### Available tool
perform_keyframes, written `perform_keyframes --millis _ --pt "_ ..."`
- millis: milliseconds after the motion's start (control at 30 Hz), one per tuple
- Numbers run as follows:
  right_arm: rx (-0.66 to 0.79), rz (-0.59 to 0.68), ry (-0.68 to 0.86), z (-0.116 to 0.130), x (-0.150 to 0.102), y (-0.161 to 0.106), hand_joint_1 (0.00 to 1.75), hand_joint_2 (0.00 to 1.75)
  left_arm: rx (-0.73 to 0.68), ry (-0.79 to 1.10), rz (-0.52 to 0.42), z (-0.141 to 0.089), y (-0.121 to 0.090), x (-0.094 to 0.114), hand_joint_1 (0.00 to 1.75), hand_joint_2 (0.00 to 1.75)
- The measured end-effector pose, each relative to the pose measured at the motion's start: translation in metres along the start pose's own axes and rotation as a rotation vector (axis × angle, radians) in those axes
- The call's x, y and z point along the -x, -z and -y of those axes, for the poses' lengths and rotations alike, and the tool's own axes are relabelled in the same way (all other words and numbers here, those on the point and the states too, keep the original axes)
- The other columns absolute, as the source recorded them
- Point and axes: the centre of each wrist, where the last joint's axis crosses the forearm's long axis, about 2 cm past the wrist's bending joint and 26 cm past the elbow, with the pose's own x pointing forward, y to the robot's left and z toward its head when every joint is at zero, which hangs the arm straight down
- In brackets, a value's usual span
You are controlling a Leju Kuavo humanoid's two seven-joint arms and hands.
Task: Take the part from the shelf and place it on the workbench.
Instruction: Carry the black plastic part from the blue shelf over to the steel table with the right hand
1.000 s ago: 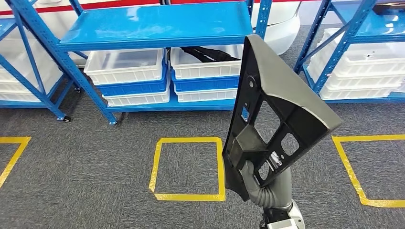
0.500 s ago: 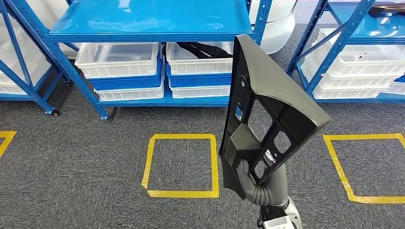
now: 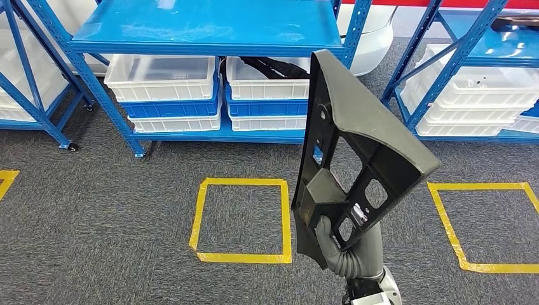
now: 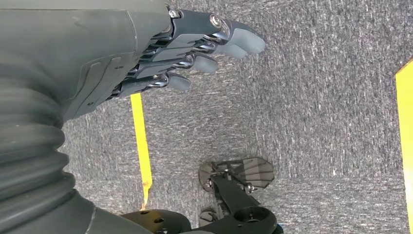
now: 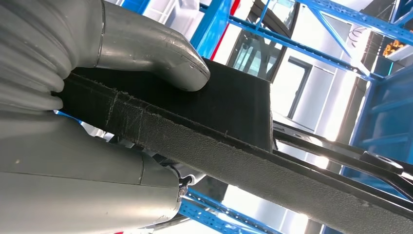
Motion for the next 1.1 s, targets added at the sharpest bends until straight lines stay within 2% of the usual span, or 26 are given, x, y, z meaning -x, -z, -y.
perform_keyframes --millis 1100 --pt "-0.001 -0.008 -0.024 0.0001 -0.0006 -0.0038 1.75 1.75 0.013 0.019 0.000 0.0033 -0.0006 -0.0007 0.00 1.75"
